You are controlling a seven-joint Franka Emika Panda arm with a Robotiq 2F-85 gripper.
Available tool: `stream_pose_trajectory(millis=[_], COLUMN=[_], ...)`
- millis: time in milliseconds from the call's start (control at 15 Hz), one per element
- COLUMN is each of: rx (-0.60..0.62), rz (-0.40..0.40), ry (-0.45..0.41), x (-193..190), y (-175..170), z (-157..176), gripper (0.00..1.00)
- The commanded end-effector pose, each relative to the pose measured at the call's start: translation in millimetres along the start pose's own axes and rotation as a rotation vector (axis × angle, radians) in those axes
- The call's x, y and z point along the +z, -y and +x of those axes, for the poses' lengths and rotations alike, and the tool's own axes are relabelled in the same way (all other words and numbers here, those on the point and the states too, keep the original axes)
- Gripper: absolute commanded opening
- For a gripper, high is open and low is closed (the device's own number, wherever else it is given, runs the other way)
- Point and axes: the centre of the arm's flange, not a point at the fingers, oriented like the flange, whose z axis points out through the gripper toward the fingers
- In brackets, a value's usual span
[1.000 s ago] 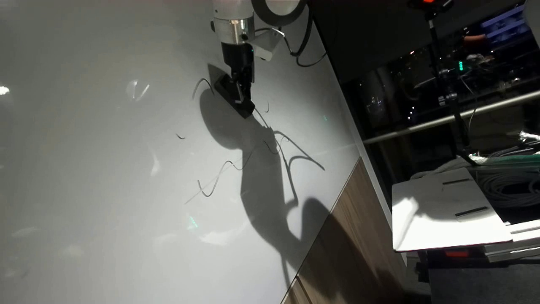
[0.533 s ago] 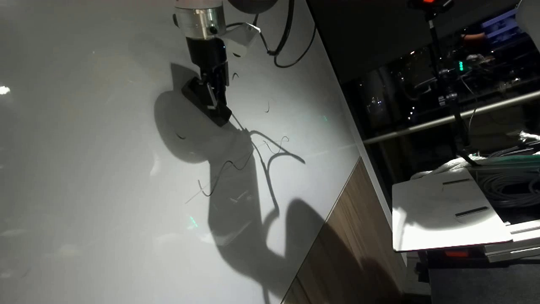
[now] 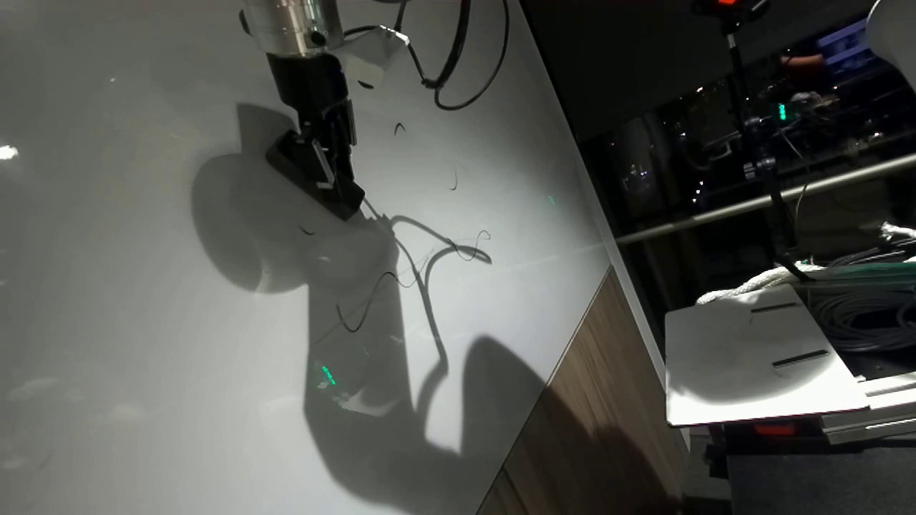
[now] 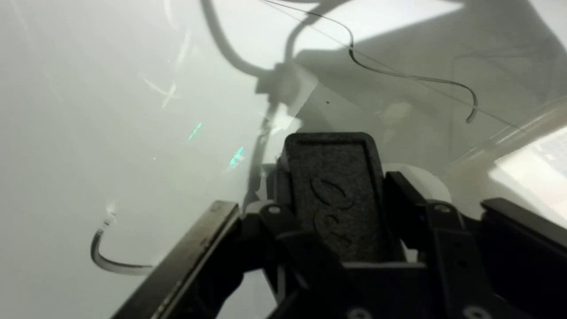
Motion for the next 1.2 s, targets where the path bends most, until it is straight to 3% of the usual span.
stream_pose_trajectory(millis=[0,467,933,1133], rx=[-0.011,0.105,0.251,0.287], rz=[-0.030,-0.062,-0.137,-0.151], ry=[-0.039,0.016,0.044,0.037], x=[4.2,13.7,27.8,37.4], y=[-30.7,-133.7,-283.3,-316.0], z=[22.6,-32.7,-107.9,-132.2], gripper=[0.30,0.30,0.30,0.30])
